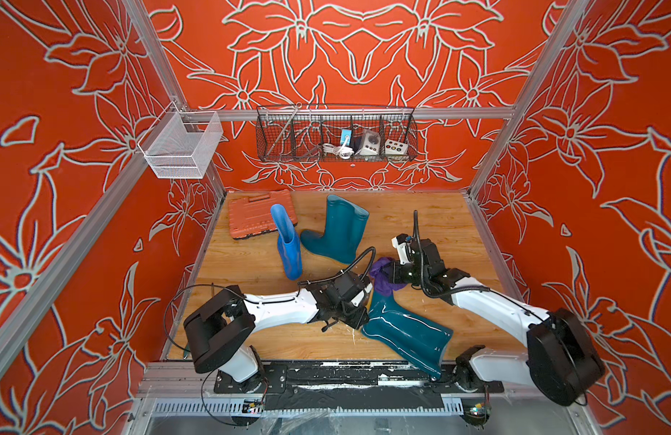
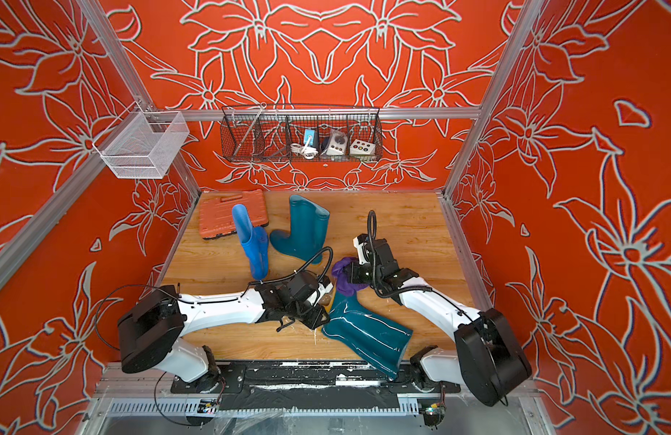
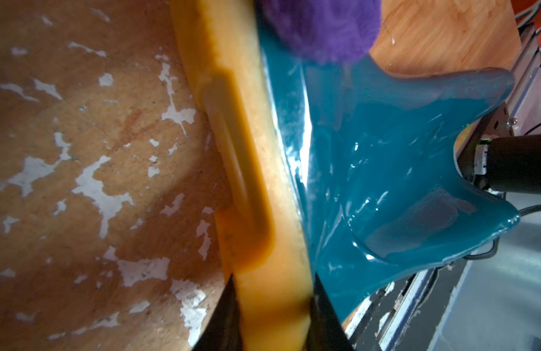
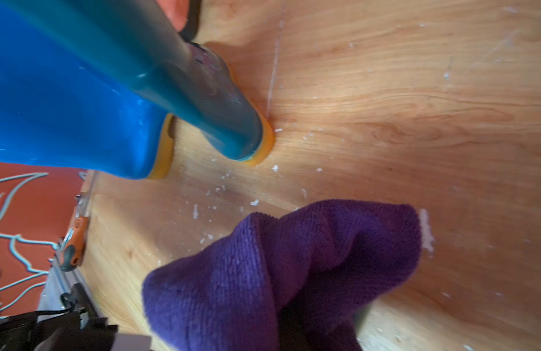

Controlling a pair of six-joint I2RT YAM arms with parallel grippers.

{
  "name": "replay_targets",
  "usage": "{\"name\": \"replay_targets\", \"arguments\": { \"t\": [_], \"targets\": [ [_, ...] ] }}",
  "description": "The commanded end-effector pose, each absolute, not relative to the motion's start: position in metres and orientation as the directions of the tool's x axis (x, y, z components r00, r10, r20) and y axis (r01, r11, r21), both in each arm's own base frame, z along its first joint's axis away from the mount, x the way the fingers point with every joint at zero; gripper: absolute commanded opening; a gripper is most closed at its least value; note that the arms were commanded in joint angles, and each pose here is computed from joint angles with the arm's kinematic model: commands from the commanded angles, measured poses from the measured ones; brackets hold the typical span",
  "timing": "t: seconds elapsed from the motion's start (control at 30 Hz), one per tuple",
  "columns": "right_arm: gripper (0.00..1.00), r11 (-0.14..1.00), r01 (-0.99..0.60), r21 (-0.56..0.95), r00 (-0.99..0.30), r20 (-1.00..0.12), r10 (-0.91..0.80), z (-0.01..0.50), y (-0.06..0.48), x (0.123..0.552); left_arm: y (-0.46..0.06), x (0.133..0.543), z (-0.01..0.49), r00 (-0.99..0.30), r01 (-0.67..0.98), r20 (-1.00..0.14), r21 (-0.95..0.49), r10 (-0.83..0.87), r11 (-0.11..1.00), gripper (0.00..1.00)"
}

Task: Wipe the rubber boots with a cloth
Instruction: Wipe the dirt off the rubber boot.

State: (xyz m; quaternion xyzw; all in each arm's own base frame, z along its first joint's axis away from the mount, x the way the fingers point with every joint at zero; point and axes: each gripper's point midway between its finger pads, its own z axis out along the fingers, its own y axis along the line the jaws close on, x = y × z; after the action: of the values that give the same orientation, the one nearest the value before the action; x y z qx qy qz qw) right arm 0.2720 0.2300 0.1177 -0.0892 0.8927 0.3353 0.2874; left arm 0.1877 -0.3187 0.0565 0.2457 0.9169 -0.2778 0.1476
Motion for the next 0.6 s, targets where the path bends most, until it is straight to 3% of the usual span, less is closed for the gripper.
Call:
{"name": "replay_targets", "arguments": {
  "t": [0.0, 0.07, 0.2, 0.27, 0.4, 0.57],
  "targets": [
    [0.0, 0.748, -0.321, 0.581, -0.872, -0.489, 0.006, 0.091, 0.23, 0.227, -0.318, 0.203, 0.059, -0.841, 0.513, -0.433, -0.449, 0.324, 0.732, 0.0],
    [0.0, 0.751, -0.327, 0.574, -0.876, -0.482, -0.013, 0.087, 0.229, 0.207, -0.317, 0.206, 0.061, -0.845, 0.504, -0.433, -0.452, 0.313, 0.736, 0.0],
    [0.0, 0.775, -0.315, 0.547, -0.86, -0.511, 0.012, 0.089, 0.212, 0.197, -0.312, 0.208, 0.068, -0.845, 0.494, -0.447, -0.44, 0.294, 0.75, 0.39],
    [0.0, 0.791, -0.337, 0.51, -0.83, -0.557, 0.005, 0.102, 0.207, 0.203, -0.308, 0.207, 0.072, -0.846, 0.488, -0.452, -0.44, 0.284, 0.754, 0.49],
    [0.0, 0.782, -0.386, 0.49, -0.806, -0.591, -0.028, 0.123, 0.218, 0.221, -0.295, 0.201, 0.083, -0.838, 0.487, -0.475, -0.433, 0.267, 0.758, 0.54],
    [0.0, 0.745, -0.386, 0.544, -0.84, -0.542, -0.039, 0.111, 0.246, 0.234, -0.274, 0.196, 0.088, -0.836, 0.464, -0.494, -0.405, 0.239, 0.788, 0.54]
  ]
}}
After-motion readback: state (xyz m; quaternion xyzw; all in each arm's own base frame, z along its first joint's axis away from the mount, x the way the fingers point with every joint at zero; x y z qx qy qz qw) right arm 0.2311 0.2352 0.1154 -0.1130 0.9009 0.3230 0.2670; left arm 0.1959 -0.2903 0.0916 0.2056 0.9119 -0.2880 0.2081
